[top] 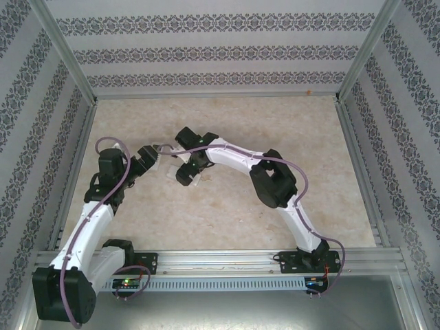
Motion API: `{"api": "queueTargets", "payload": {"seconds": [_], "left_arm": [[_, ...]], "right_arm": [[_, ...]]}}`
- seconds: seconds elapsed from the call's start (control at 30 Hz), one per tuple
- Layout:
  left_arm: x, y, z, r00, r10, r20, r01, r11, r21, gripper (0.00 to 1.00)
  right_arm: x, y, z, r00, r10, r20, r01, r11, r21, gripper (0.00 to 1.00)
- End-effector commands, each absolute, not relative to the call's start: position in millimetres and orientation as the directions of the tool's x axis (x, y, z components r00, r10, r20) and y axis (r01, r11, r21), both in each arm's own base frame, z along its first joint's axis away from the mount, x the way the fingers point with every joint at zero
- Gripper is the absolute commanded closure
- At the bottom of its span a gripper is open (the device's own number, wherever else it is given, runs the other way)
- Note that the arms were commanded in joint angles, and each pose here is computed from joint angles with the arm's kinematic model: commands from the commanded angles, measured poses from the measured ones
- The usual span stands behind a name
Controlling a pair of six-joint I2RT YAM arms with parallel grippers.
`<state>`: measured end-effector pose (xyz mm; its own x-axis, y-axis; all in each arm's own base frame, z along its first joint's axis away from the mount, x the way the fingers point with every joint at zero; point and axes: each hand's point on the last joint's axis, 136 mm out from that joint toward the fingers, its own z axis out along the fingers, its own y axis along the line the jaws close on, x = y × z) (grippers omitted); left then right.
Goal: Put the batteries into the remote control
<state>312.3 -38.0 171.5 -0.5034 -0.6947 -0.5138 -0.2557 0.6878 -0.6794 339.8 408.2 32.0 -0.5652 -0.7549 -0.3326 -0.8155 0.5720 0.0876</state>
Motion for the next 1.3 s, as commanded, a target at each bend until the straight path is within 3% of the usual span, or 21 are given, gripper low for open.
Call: {"api": "queueTargets", "payload": {"seconds": [0.0,0.23,0.33,0.5,0.63,0.9,1.13,1.27], "left_arm": [[303,-40,158,-0.514,-0.743,-0.428,-0.312,0.627,-0.714,0.00],[298,-39,147,-0.507,-0.764,-0.400,-0.337,0.602,-0.724,0.00],[299,-40,147,-0.507,-0.771,-0.385,-0.344,0.590,-0.730,0.00],[305,-50,154,-0.533,-0.770,-0.351,-0.314,0.565,-0.763,0.03],[316,-69,164,-0.602,-0.737,-0.307,-0.246,0.536,-0.807,0.09],[334,-88,166,-0.662,-0.714,-0.229,-0.208,0.468,-0.859,0.33],[333,-95,150,-0.700,-0.685,-0.200,-0.234,0.486,-0.842,0.67],[330,-96,139,-0.722,-0.664,-0.195,-0.266,0.526,-0.808,0.80]], "right_arm": [[331,408,25,-0.512,-0.815,-0.271,-0.851,0.524,0.032,0.17],[328,406,5,-0.507,-0.835,-0.212,-0.850,0.526,-0.040,0.42],[330,410,19,-0.528,-0.812,-0.250,-0.836,0.549,-0.017,0.46],[322,442,94,-0.683,-0.589,-0.432,-0.729,0.593,0.343,0.57],[311,463,144,-0.793,-0.349,-0.499,-0.608,0.494,0.621,0.59],[291,479,154,-0.853,-0.291,-0.432,-0.520,0.415,0.746,0.60],[288,487,152,-0.872,-0.284,-0.398,-0.485,0.396,0.780,0.61],[288,488,158,-0.871,-0.276,-0.407,-0.488,0.385,0.783,0.53]]}}
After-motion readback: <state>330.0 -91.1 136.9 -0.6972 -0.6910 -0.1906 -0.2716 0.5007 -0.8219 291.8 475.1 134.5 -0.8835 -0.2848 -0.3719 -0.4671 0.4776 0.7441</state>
